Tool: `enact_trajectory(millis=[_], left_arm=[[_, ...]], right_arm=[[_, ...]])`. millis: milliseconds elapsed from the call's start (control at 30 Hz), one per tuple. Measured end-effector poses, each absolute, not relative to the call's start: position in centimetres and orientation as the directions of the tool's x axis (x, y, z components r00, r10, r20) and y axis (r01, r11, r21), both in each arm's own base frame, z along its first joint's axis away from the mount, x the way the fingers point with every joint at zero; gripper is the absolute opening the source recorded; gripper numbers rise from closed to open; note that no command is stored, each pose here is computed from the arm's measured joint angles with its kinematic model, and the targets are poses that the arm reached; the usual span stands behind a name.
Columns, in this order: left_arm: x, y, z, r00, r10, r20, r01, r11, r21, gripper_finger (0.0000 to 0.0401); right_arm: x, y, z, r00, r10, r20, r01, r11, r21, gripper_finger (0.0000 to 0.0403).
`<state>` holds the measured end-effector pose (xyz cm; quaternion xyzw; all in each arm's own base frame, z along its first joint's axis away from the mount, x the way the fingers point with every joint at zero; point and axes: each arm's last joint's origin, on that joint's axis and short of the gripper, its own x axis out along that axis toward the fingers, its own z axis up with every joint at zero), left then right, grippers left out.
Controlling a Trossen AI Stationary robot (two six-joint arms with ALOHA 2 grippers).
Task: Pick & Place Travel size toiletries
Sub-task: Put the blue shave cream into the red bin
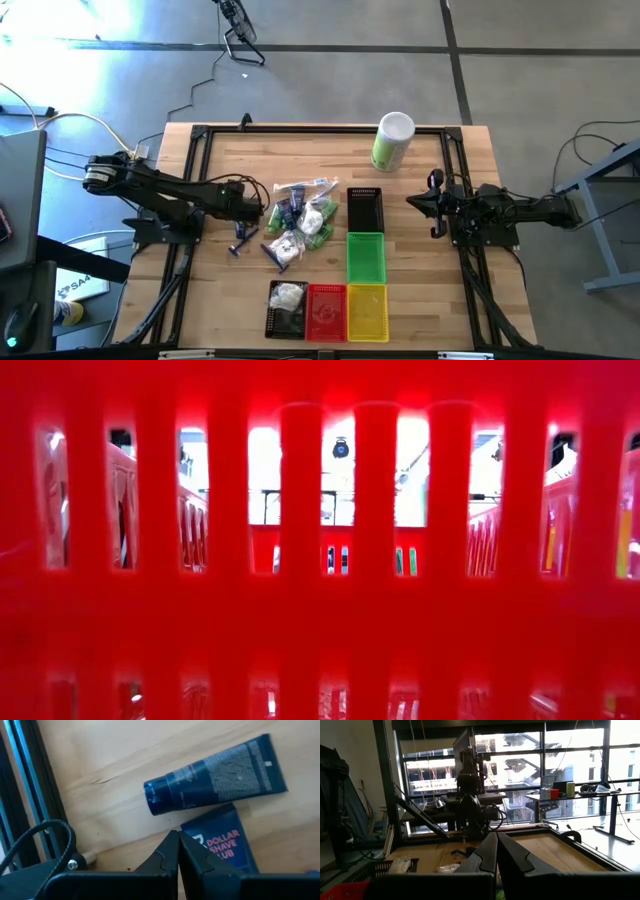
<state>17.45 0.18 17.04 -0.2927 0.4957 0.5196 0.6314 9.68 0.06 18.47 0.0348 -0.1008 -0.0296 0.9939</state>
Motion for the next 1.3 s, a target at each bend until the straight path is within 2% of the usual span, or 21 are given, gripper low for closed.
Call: enact_trajectory(millis=[200,433,600,733,1167,1300], left_arm=[[16.4,0.2,15.6,-0.068,0.371,-0.926,-0.965,0.210,0.155,0.0000],[17.3,1.1,13.5,0.093,0.397,-0.913,-0.974,0.228,0.000,0.0000],[17.8,2.5,13.2,0.121,0.465,-0.877,-0.974,0.227,-0.015,0.0000],[18.6,3.5,13.4,0.181,0.483,-0.857,-0.964,0.259,-0.058,0.0000],[20.7,6.3,12.6,0.254,0.527,-0.811,-0.944,0.318,-0.089,0.0000],[21.5,6.1,14.0,0.314,0.477,-0.821,-0.911,0.395,-0.119,0.0000]], right_arm=[[9.7,0.1,18.5,0.978,-0.066,0.199,0.052,0.996,0.075,0.0002],[9.7,0.1,18.5,0.978,-0.066,0.199,0.052,0.996,0.075,0.0002],[9.7,0.1,18.5,0.978,-0.066,0.200,0.051,0.996,0.075,0.0002],[9.7,0.1,18.5,0.978,-0.067,0.200,0.053,0.996,0.074,0.0002],[9.7,0.1,18.5,0.978,-0.066,0.200,0.054,0.996,0.067,0.0002],[9.7,0.1,18.5,0.977,-0.068,0.201,0.056,0.996,0.068,0.0002]])
